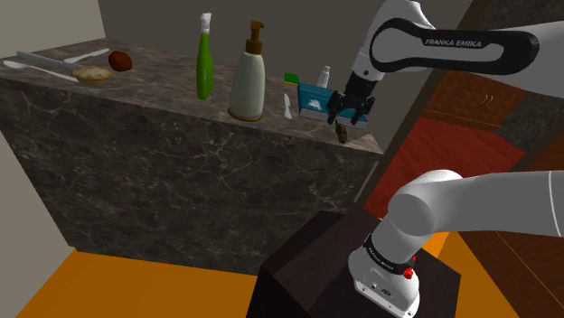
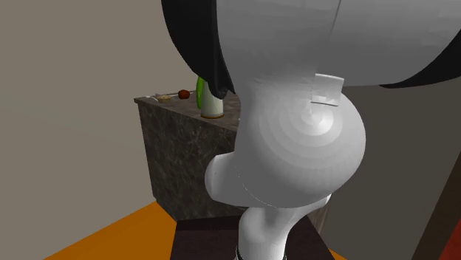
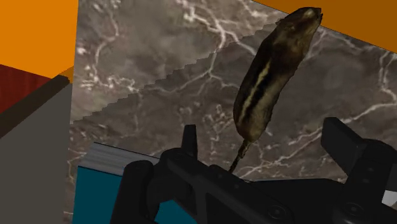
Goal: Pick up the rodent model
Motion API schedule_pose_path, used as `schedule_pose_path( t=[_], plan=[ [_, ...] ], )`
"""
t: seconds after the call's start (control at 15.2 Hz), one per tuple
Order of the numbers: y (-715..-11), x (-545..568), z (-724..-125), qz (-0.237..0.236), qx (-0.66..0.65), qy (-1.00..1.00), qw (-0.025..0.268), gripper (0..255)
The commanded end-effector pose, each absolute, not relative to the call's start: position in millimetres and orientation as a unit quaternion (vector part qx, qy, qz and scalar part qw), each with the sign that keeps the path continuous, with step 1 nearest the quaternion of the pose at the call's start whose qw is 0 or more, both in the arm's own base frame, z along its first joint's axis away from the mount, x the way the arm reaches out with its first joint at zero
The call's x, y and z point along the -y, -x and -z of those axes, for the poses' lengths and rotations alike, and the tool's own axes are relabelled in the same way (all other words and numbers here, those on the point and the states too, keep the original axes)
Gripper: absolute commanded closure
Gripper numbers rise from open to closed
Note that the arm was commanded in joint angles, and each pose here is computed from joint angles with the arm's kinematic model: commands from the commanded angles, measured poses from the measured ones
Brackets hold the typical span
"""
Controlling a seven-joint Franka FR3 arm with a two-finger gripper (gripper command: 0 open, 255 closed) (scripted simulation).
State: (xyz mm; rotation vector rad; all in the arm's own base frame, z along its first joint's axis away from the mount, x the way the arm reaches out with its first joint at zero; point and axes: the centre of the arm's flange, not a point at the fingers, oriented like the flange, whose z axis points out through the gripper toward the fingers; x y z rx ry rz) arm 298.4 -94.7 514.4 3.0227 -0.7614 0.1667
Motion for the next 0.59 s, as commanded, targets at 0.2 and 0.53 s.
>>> schedule_pose_path(
  t=[0.2, 0.53],
  plan=[
    [-299, 96, -489, -0.054, 0.246, -0.968, 0.011, 0],
    [-299, 95, -486, -0.054, 0.246, -0.968, 0.010, 255]
  ],
)
